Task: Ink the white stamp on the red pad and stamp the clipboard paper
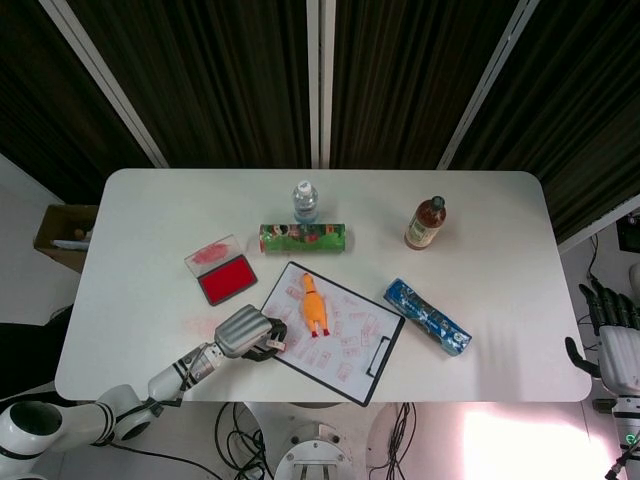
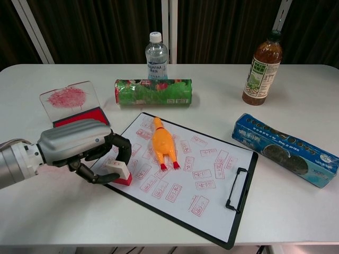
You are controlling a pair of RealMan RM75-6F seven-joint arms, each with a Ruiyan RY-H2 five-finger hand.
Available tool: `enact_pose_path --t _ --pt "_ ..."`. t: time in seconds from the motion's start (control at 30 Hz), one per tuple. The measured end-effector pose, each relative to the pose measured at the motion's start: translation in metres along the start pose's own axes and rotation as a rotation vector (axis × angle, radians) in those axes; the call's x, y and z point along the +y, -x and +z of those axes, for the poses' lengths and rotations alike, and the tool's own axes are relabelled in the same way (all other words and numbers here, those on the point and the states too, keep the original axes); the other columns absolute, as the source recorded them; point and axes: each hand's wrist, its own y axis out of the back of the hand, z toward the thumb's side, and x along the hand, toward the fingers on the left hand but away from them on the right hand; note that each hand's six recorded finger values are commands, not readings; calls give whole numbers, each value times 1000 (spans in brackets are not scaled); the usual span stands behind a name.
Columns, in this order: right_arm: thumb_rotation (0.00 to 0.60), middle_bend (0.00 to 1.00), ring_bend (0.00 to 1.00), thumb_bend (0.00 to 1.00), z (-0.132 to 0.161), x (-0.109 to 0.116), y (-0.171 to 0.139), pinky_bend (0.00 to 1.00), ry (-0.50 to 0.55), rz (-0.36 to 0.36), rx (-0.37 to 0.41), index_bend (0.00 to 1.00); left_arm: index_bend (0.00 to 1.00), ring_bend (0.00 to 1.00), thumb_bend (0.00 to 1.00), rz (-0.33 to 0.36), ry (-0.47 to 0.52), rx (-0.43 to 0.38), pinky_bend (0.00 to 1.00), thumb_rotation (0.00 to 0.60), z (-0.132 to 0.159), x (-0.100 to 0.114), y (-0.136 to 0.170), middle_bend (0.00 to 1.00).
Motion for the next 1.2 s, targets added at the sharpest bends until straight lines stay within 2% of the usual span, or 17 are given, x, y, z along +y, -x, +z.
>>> enact_pose_path --t 0.53,0.77,0.97,1.2 --pt "600 0 0 303 0 -2 -1 0 -3 9 1 0 737 828 445 -2 -1 -3 859 600 0 -5 0 724" --pt "600 0 0 303 0 1 -1 0 0 1 3 0 738 828 445 8 4 -2 859 600 -1 -1 -1 724" --pt "600 0 0 303 1 4 -1 0 8 -7 8 0 738 828 446 37 51 -3 859 600 2 12 -3 724" --pt "600 0 0 303 1 5 -1 0 15 -12 14 0 738 828 445 87 109 -12 859 600 11 41 3 724"
